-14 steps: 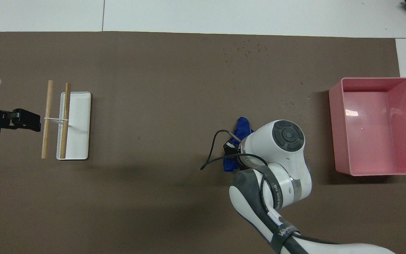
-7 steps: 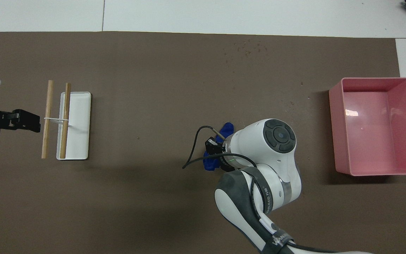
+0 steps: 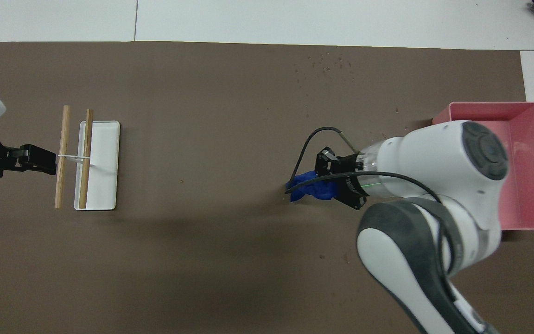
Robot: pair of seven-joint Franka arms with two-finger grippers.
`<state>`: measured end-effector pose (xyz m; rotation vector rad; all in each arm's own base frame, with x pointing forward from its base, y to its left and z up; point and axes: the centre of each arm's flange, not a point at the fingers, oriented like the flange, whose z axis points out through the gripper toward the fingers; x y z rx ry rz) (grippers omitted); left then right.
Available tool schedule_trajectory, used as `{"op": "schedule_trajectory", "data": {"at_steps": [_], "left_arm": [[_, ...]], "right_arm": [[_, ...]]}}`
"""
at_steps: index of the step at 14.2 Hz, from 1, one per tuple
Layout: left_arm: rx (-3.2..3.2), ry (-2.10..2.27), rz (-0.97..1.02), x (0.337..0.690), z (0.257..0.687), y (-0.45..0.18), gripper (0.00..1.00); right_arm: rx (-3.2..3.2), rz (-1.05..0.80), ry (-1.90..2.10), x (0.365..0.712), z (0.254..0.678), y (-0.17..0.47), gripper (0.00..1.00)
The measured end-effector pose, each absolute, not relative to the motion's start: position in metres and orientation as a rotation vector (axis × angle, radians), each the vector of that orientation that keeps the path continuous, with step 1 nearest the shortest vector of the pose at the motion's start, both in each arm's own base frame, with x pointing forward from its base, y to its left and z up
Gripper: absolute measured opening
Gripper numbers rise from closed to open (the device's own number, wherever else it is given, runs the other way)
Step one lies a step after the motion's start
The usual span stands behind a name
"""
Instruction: Wipe water with towel using both arms
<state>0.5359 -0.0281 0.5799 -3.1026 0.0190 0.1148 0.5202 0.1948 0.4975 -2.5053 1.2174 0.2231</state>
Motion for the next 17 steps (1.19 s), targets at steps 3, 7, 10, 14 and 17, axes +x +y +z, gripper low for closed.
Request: {"op": "schedule_trajectory", "data": {"at_steps": [3, 7, 10, 14, 17], "left_arm": [[-3.102, 0.024, 0.115, 0.536, 0.58, -0.03, 1.0], [-3.102, 0.024, 0.115, 0.536, 0.58, -0.03, 1.0], [-3.102, 0.025, 0.118, 0.535, 0.58, -0.03, 1.0], [-3.101, 0.025, 0.124, 0.533, 0.582, -0.03, 1.0], [-3.101, 0.03, 0.122, 0.532, 0.583, -0.032, 1.0]], "right_arm": [[-2.565, 0.182, 1.169, 0.515, 0.534, 0.109, 0.12], [-2.771, 0.114, 1.021, 0.514, 0.54, 0.009, 0.12], [-2.933, 0.073, 0.826, 0.512, 0.535, -0.044, 0.12], [-3.082, 0.049, 0.604, 0.512, 0.518, -0.116, 0.12], [-3.126, 0.103, 0.53, 0.51, 0.487, -0.15, 0.12]]}}
